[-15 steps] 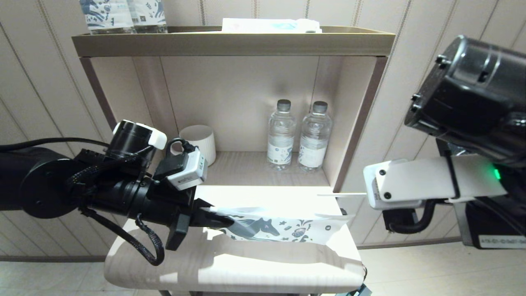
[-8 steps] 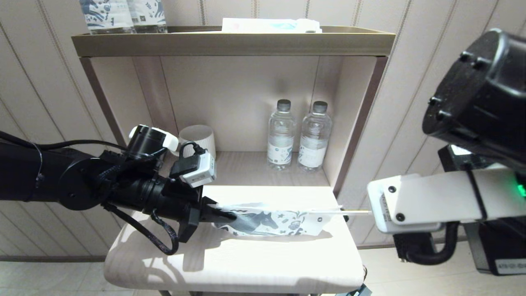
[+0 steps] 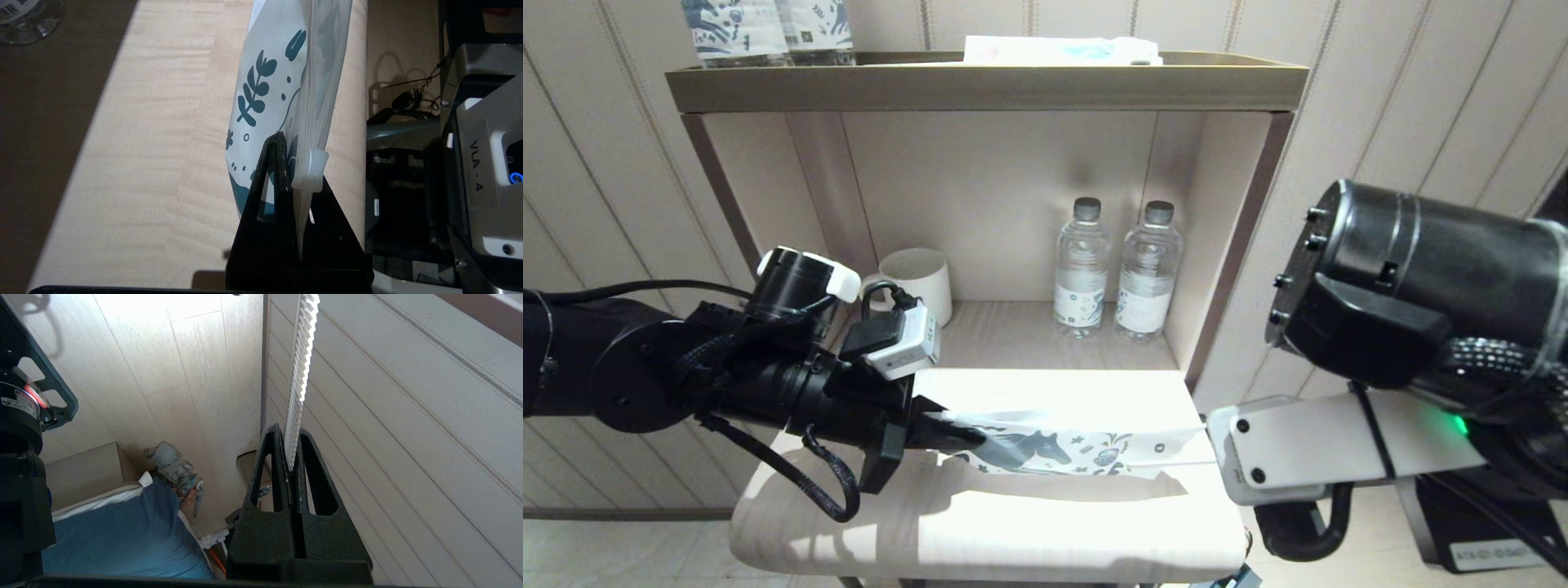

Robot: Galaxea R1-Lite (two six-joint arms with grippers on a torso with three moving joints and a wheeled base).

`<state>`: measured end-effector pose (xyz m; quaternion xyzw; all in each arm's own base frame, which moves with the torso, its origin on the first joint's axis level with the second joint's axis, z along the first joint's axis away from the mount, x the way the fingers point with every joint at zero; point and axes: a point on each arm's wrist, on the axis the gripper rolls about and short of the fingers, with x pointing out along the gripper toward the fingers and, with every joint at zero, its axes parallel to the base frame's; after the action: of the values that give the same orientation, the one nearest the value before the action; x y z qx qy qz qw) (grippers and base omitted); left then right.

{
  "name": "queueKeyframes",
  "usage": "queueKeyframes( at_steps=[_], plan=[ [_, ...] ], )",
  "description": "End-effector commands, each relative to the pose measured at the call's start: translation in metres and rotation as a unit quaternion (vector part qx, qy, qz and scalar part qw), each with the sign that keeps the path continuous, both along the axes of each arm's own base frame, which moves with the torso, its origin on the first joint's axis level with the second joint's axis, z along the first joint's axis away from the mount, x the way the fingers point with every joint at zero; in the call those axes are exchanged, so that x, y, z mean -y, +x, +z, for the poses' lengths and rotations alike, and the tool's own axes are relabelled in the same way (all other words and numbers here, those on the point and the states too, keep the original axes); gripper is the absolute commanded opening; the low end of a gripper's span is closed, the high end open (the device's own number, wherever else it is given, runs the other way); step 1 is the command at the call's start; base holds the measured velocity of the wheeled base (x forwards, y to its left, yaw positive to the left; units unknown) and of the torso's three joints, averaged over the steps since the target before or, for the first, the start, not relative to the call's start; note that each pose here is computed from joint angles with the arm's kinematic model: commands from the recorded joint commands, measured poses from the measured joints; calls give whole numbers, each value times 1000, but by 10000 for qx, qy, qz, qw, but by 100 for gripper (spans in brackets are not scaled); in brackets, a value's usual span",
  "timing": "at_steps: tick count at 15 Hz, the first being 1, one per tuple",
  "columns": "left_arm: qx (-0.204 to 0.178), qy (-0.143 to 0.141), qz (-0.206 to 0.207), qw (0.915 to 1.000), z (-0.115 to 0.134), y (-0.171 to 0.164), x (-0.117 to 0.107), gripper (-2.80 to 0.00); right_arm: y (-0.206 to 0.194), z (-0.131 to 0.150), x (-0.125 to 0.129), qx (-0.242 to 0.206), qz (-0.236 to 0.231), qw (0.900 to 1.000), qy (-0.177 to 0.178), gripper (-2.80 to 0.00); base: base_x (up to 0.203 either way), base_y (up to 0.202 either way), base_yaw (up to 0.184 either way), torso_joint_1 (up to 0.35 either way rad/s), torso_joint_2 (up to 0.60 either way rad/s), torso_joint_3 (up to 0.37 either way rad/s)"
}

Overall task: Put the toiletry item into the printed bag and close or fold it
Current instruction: Place the comb into the storage bag

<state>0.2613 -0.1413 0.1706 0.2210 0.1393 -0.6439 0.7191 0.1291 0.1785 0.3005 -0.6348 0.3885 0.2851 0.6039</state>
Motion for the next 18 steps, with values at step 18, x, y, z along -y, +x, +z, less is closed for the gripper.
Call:
queueKeyframes(
  at_steps=[18],
  plan=[
    [61,148,-567,9983,-14,-38,24,-280,-25,-21,43,-432,-78,9959,-787,-280,0,0,0,0,0,0]
  ],
)
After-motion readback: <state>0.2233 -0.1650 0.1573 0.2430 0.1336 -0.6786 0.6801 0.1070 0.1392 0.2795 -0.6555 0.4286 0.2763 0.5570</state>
